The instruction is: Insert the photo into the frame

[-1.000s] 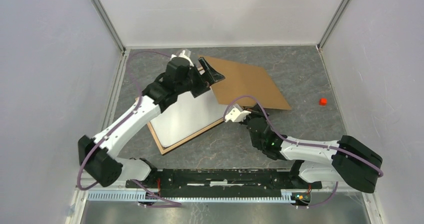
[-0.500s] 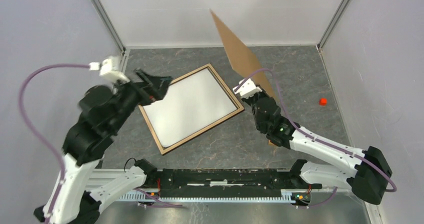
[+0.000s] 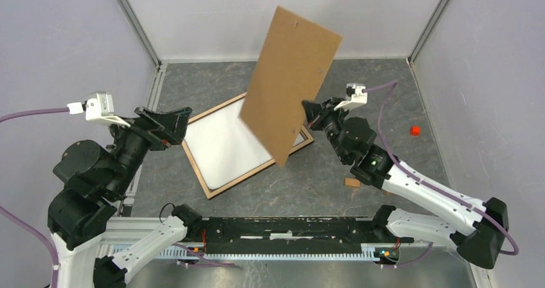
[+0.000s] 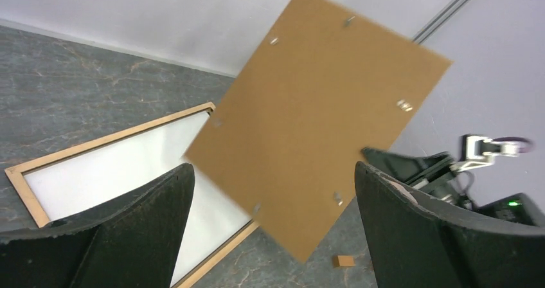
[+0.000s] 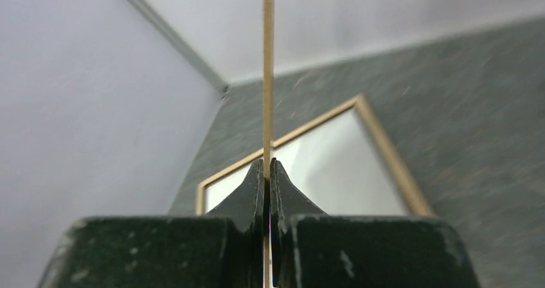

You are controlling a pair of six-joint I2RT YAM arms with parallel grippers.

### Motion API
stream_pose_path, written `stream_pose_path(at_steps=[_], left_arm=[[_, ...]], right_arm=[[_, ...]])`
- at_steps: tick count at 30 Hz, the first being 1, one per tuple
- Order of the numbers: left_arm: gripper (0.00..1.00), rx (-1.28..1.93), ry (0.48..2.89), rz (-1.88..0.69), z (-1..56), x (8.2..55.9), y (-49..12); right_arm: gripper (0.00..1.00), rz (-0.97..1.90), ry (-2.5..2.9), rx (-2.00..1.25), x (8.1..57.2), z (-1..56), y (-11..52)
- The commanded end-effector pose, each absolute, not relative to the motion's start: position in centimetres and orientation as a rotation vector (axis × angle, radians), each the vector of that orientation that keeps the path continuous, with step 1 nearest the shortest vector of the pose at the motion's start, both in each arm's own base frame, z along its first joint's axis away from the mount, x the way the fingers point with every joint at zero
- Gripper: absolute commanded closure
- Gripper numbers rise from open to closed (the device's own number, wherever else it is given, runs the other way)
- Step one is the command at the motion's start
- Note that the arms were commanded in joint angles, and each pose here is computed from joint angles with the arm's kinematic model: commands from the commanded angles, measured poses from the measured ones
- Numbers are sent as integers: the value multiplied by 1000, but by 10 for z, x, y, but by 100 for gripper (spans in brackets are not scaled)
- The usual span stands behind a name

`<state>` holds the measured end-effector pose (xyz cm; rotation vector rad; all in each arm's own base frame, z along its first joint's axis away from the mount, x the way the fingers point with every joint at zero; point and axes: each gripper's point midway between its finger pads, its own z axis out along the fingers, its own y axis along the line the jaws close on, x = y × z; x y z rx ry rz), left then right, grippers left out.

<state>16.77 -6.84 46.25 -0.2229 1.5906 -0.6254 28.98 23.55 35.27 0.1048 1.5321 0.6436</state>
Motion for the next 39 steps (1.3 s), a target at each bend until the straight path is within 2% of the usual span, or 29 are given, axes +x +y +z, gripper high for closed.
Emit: stream_pose_path(at_steps=[1,6,13,18,28,39], left_arm=[[0,-174,1551,-577,467,155,-55],[0,-161,1535,-606,463,142,-51],[0,-98,1572,-610,456,140,-59],[0,-43,1602,-643,453,142,-73],[0,60,1651,-724,449,140,-97],[0,86,1607,-726,462,118,-83]], right_arm=[[100,1246,1488,495,274,346,276],[100,1439,1514,819,276,286,292],[100,1472,1483,1082,280,231,303],[100,1388,1416,1220,284,204,291],[100,1332,1380,1279,282,180,306],[100,1311,1402,1280,271,168,338]])
